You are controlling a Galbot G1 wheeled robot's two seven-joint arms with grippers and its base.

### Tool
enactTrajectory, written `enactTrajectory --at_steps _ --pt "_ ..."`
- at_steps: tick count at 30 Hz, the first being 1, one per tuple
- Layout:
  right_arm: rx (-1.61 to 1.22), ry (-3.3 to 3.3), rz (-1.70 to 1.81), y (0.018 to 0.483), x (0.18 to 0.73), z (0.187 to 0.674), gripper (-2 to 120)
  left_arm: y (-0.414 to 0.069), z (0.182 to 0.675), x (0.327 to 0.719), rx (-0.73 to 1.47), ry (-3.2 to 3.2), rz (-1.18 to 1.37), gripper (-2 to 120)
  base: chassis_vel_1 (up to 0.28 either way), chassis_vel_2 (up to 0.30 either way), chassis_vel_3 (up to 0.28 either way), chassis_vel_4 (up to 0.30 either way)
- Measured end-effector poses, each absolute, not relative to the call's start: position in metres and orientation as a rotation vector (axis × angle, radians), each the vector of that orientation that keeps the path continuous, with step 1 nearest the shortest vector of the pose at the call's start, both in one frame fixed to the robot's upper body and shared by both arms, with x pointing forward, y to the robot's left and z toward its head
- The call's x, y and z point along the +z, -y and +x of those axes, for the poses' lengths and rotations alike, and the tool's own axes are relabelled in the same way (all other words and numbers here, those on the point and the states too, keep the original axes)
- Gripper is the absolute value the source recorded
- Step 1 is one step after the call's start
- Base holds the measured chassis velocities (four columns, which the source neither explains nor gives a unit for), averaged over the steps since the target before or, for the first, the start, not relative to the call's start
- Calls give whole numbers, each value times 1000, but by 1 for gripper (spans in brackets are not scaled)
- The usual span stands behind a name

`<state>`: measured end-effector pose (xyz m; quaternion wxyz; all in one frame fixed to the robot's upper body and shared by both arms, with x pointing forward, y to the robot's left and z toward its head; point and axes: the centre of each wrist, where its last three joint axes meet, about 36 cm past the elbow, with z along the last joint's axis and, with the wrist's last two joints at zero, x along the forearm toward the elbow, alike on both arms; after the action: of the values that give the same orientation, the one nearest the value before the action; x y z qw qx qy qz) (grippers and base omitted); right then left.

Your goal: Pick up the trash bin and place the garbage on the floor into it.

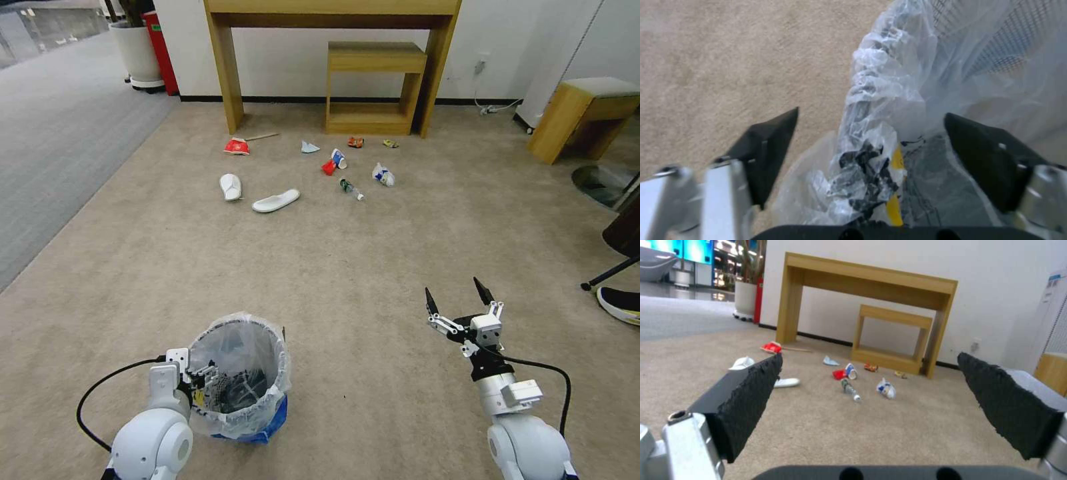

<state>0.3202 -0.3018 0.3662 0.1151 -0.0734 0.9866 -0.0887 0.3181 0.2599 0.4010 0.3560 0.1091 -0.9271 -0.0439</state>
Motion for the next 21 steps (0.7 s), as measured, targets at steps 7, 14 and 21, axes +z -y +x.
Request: enactTrajectory --at_steps 7,14,21 --pt "-270 -2885 -224 301 365 320 100 -269 316 393 -187 2372 301 59 0 0 0 0" --pt "-278 -2878 -230 300 365 319 100 -276 310 394 -217 2365 305 34 0 0 0 0" --pt "-282 -2873 -228 300 365 319 100 -279 305 405 -183 2390 304 12 0 0 0 0"
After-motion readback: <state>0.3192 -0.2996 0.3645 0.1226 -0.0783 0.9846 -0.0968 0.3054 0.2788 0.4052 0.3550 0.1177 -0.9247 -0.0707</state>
